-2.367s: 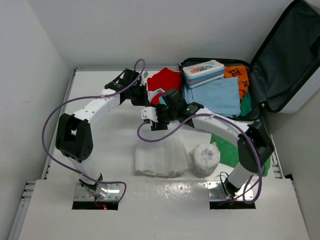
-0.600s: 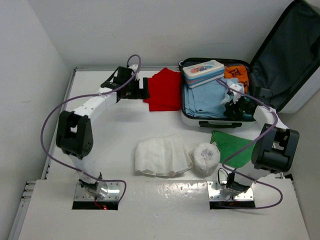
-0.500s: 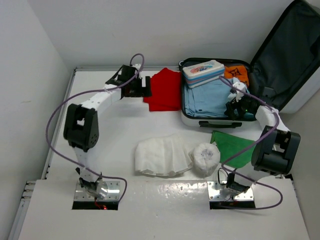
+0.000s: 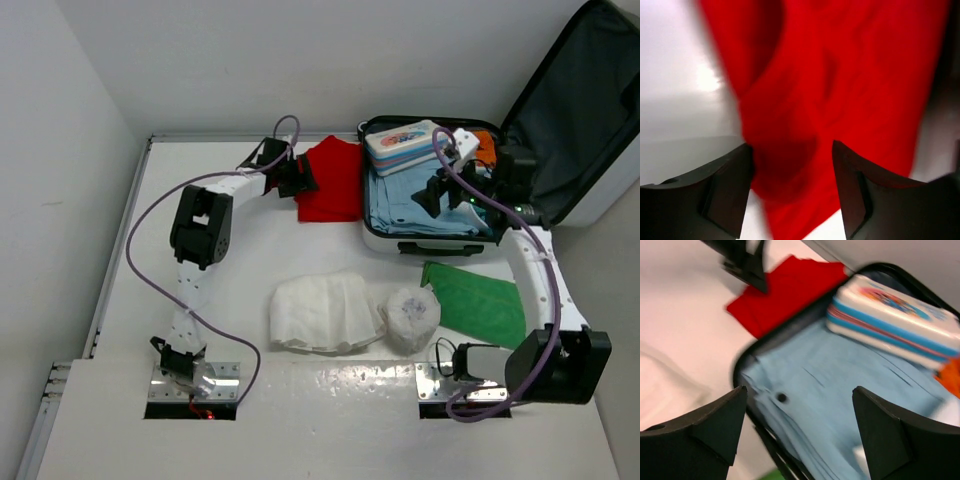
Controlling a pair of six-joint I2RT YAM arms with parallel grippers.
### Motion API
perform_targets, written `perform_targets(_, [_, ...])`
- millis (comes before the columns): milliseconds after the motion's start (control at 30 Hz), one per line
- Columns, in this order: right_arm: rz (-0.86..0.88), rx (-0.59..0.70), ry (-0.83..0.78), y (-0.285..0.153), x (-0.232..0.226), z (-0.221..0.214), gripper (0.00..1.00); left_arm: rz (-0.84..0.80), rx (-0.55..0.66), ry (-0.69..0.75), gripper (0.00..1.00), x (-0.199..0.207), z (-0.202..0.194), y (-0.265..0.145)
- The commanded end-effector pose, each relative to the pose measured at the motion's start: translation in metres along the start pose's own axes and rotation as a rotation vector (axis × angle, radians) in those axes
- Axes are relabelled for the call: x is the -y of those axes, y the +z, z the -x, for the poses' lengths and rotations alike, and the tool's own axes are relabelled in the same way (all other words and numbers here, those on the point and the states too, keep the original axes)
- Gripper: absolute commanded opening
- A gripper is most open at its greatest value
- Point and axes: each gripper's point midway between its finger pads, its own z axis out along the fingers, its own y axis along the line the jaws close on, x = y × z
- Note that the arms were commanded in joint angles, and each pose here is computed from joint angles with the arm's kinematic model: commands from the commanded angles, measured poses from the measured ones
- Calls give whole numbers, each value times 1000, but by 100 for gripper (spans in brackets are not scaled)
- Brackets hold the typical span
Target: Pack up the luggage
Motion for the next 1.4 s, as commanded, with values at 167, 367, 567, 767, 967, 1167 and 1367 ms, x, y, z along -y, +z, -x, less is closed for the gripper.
perform_targets(167, [119, 49, 198, 65, -38, 40, 84, 7, -213, -119, 51, -2, -97, 36])
perform_targets(367, [219, 3, -112, 113, -96, 32, 86, 40, -205, -254, 0, -52, -94, -13])
perform_targets(567, [397, -6, -532, 146, -150, -16, 91, 56, -182, -384, 0, -101, -96, -93])
perform_targets(767, [586, -44, -604, 194, -197, -49, 96, 16, -175, -418, 0, -95, -106, -115])
perform_targets(967, [573, 34, -655, 250, -248, -35, 98, -56, -182, -438, 0, -80, -96, -114])
perform_targets(1167, [634, 30, -703, 273, -275, -58, 98, -121, -202, -463, 0, -71, -98, -112])
perform_targets(1367, [714, -34, -716, 290, -293, -92, 98, -238, -212, -477, 0, -52, -91, -114])
